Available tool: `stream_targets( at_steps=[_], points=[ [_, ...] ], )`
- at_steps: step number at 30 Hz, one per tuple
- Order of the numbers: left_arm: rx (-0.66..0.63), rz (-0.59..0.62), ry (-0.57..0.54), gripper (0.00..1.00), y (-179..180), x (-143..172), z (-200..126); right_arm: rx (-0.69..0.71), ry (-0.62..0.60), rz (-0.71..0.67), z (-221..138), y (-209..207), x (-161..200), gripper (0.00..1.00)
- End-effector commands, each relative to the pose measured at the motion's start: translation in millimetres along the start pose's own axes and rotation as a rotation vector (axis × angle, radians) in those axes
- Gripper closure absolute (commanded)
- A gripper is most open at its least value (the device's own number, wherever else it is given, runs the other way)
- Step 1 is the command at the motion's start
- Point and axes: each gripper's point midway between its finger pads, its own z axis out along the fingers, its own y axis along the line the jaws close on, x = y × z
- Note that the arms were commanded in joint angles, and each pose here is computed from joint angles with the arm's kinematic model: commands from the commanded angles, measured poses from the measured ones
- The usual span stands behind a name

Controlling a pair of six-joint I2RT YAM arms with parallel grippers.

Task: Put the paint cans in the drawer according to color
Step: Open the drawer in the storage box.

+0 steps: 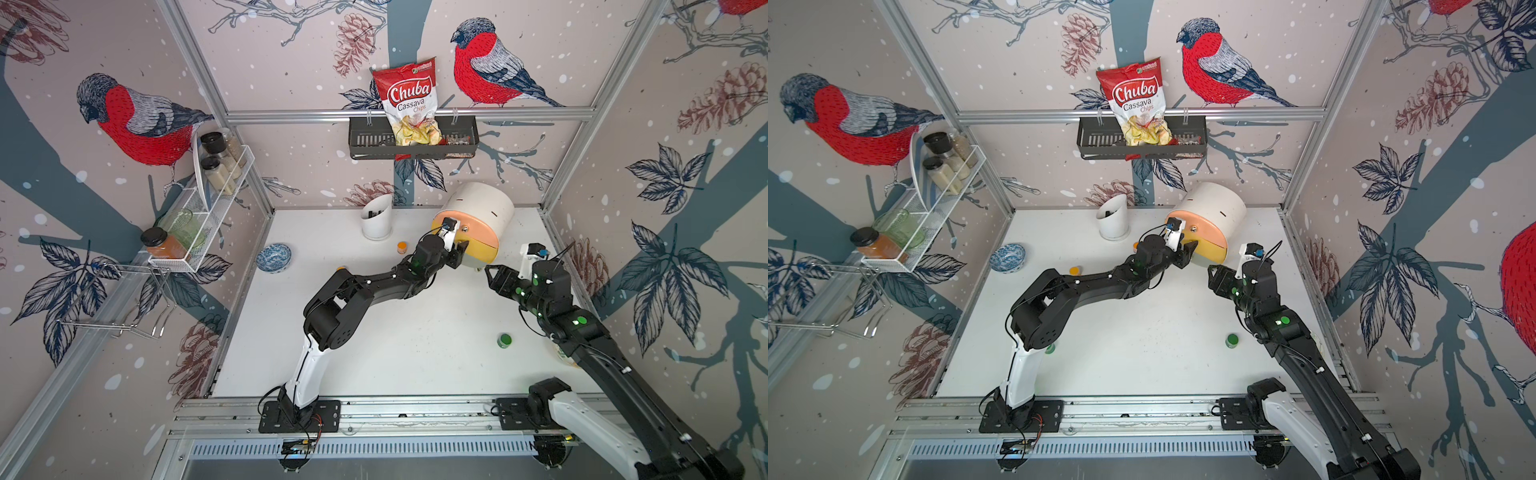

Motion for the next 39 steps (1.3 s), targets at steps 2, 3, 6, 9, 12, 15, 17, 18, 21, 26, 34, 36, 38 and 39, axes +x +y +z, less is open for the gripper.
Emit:
stream_targets(
  at_steps=[2,3,6,9,12,15,17,18,21,26,34,36,38,39],
  points=[
    [0.007,-0.027,0.001,0.46,0,6,5,0.027,-0.014,0.019,-3,-5,-5,0.34],
    [0.005,-0.029,0.004,0.47,1,8,5,0.026,-0.013,0.018,-3,-4,-6,0.34],
    [0.001,-0.029,0.007,0.49,2,11,7,0.027,-0.006,0.015,-2,-4,-6,0.34],
    [0.0,-0.031,0.006,0.52,3,11,9,0.028,0.008,0.016,1,-4,-5,0.34],
    [0.003,-0.028,0.012,0.55,3,13,11,0.031,0.016,0.021,2,-5,-4,0.34],
    [0.001,-0.028,0.016,0.56,4,15,12,0.032,0.018,0.023,3,-5,-3,0.34],
    [0.002,-0.033,0.016,0.57,5,15,13,0.03,0.022,0.024,3,-5,-2,0.34],
    [0.003,-0.035,0.016,0.58,5,15,13,0.029,0.021,0.024,3,-5,-3,0.34],
    [0.0,-0.041,0.011,0.65,7,15,13,0.025,0.023,0.023,3,-3,-3,0.34],
    [0.007,-0.048,0.006,0.66,6,14,14,0.028,0.023,0.021,2,-3,-4,0.34],
    [0.012,-0.052,0.012,0.67,5,17,17,0.031,0.023,0.021,2,-4,-4,0.34],
    [0.016,-0.052,0.011,0.71,5,16,17,0.032,0.025,0.021,2,-5,-3,0.34],
    [0.015,-0.052,0.01,0.76,5,15,17,0.034,0.026,0.022,3,-5,-3,0.34],
    [0.015,-0.053,0.01,0.77,4,15,16,0.033,0.026,0.022,3,-5,-3,0.34]
  ],
)
